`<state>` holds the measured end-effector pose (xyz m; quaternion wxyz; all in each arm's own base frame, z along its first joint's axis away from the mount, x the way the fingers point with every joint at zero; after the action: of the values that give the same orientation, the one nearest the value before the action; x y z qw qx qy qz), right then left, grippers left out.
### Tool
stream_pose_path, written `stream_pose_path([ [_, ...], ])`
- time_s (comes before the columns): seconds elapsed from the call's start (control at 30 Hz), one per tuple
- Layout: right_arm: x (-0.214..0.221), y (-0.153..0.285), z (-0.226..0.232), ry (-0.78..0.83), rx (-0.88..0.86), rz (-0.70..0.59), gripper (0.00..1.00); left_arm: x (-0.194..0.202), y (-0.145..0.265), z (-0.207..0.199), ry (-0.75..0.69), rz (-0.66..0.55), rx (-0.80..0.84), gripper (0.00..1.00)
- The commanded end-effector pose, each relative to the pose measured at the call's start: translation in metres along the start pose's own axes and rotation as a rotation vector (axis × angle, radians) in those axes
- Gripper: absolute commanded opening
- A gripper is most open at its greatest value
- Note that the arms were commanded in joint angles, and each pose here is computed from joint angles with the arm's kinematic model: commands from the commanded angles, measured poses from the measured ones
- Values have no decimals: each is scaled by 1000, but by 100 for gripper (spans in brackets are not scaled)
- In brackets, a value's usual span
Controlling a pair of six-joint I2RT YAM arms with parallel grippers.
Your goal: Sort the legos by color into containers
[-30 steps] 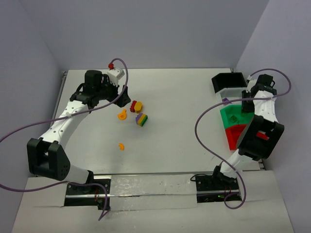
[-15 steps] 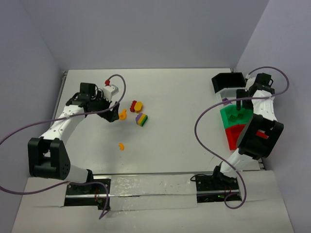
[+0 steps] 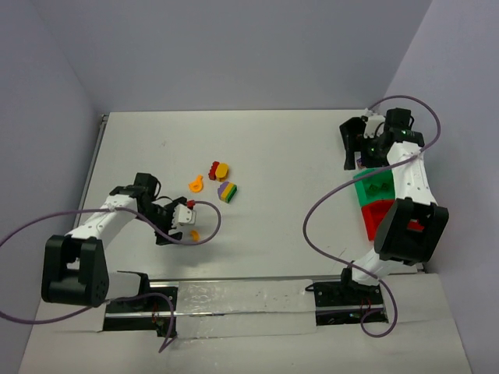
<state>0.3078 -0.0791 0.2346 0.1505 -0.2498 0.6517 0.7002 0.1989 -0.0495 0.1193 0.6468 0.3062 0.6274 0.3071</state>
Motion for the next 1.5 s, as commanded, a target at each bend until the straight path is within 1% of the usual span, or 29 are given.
stream_pose_path([
  [0.0, -14, 30, 40, 18, -180, -82, 100, -16, -12, 17, -238, -115, 66, 86],
  [0.1, -19, 33, 52, 12, -240, -94, 100, -18, -20, 21, -283, -117, 80, 82],
  [0.13, -20, 35, 54, 11, -243, -96, 100, -18, -22, 23, -290, -114, 80, 81],
  [0.27, -23, 35, 54, 3, -251, -87, 100, -18, -31, 22, -329, -108, 93, 74],
  [0.37, -23, 33, 54, -3, -263, -78, 100, -19, -39, 23, -351, -89, 110, 75],
  [0.43, -24, 32, 54, -7, -271, -76, 100, -19, -45, 22, -369, -66, 127, 74],
  [0.63, -26, 35, 56, -8, -281, -81, 100, -23, -52, 29, -367, -43, 171, 68],
  [0.7, -26, 37, 56, -5, -284, -81, 100, -24, -55, 32, -352, -21, 189, 64],
  [0.73, -26, 37, 57, -4, -285, -81, 100, -24, -55, 33, -352, -16, 194, 62],
  [0.8, -27, 38, 57, -2, -289, -79, 100, -24, -55, 35, -349, 1, 204, 52],
  [0.9, -28, 40, 59, 5, -293, -84, 100, -22, -56, 34, -356, 17, 215, 43],
  [1.0, -29, 41, 60, 9, -300, -82, 100, -21, -55, 31, -385, 36, 222, 42],
  [1.07, -29, 40, 60, 9, -301, -82, 100, -21, -55, 31, -389, 43, 223, 40],
  [1.13, -30, 40, 60, 10, -302, -86, 100, -20, -57, 31, -390, 57, 228, 33],
  [1.2, -30, 40, 60, 6, -307, -83, 100, -21, -58, 31, -385, 62, 228, 31],
  [1.23, -31, 41, 62, 6, -317, -86, 100, -22, -59, 33, -375, 63, 221, 26],
  [1.27, -31, 42, 65, 6, -327, -91, 100, -26, -59, 36, -370, 56, 204, 19],
  [1.33, -32, 43, 72, -2, -362, -104, 100, -35, -57, 42, -352, 36, 157, 13],
  [1.4, -31, 41, 84, -35, -443, -125, 100, -53, -51, 54, -314, -5, 63, 2],
  [1.47, -28, 36, 101, -76, -573, -139, 100, -78, -38, 71, -261, -58, -47, 0],
])
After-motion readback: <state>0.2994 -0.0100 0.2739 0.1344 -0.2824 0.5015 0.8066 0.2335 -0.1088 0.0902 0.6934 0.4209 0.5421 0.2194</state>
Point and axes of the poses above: each gripper's point midway between its finger pads, its own y axis back along the fingers, its own z axis along the line the jaws close on, x = y × z, the point moved 9 cm from there along y, back along the fingers, and after that the axes turned 3 degrees about y, right-handed, at the moved point
